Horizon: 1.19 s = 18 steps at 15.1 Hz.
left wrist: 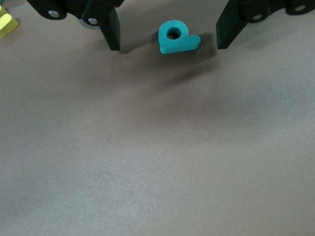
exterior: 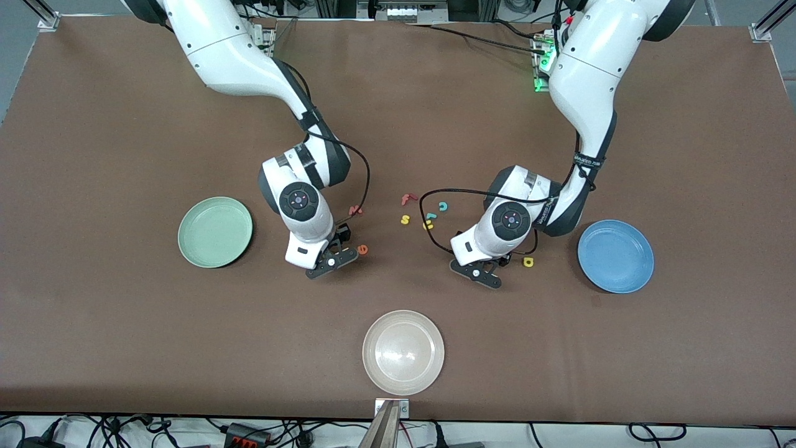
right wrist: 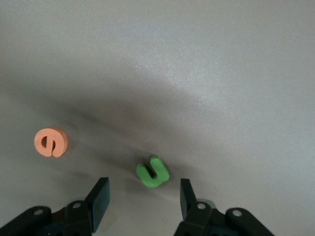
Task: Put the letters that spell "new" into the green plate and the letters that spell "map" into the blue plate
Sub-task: 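Grasp the green u with the right gripper while the left gripper grasps teal p, then drop the green u on the green plate while the left gripper drops teal p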
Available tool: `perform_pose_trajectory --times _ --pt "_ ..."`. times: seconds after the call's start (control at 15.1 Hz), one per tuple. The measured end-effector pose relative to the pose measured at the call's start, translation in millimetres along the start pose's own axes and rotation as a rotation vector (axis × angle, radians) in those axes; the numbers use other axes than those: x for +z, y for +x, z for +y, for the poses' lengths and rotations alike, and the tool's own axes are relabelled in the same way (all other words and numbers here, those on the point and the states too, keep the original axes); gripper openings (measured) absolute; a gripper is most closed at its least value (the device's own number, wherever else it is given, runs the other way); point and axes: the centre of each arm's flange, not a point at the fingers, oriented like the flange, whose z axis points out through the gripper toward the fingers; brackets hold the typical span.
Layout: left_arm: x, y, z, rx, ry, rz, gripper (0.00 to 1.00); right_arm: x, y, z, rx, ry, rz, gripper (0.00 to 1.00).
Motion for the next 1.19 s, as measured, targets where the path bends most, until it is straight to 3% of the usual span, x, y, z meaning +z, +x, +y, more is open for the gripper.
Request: perform_pose_trajectory --times 0.13,0.26,0.33,0.46,0.53,0.86,1.06,1.19 --pt "1.6 -0.1 -1.2 0.000 0.001 -0.002 0.66 3.5 0.5 1.0 -0.024 -0.001 0.000 0.66" --pt "0.7 0.4 -2.5 -0.002 0.003 0.000 0.63 5.1 1.3 6.2 -0.055 -0.003 0.000 0.66" --pt "-0.6 1.1 -3.8 -0.003 0.004 0.002 0.50 5.6 1.3 8.7 -0.066 -0.003 -0.001 0.66" --pt "-0.9 1.3 -4.2 -0.004 0.004 0.003 0.46 6.0 1.8 10.9 -0.080 -0.003 0.000 0.66" --pt "-2.3 1.8 -4.8 -0.004 0.005 0.004 0.37 6.3 2.2 11.1 -0.082 -0.003 0.001 0.66" --pt "-7.6 4.0 -10.0 -0.011 0.008 0.007 0.35 16.7 3.8 10.7 -0.086 -0.005 0.014 0.66" --pt "-41.4 4.9 -26.1 -0.033 0.024 -0.029 0.35 19.8 5.1 9.7 -0.090 -0.005 0.022 0.63" --pt "-77.6 -0.7 -46.9 -0.064 0.029 -0.069 0.35 18.0 6.3 9.4 -0.091 -0.004 0.026 0.51"
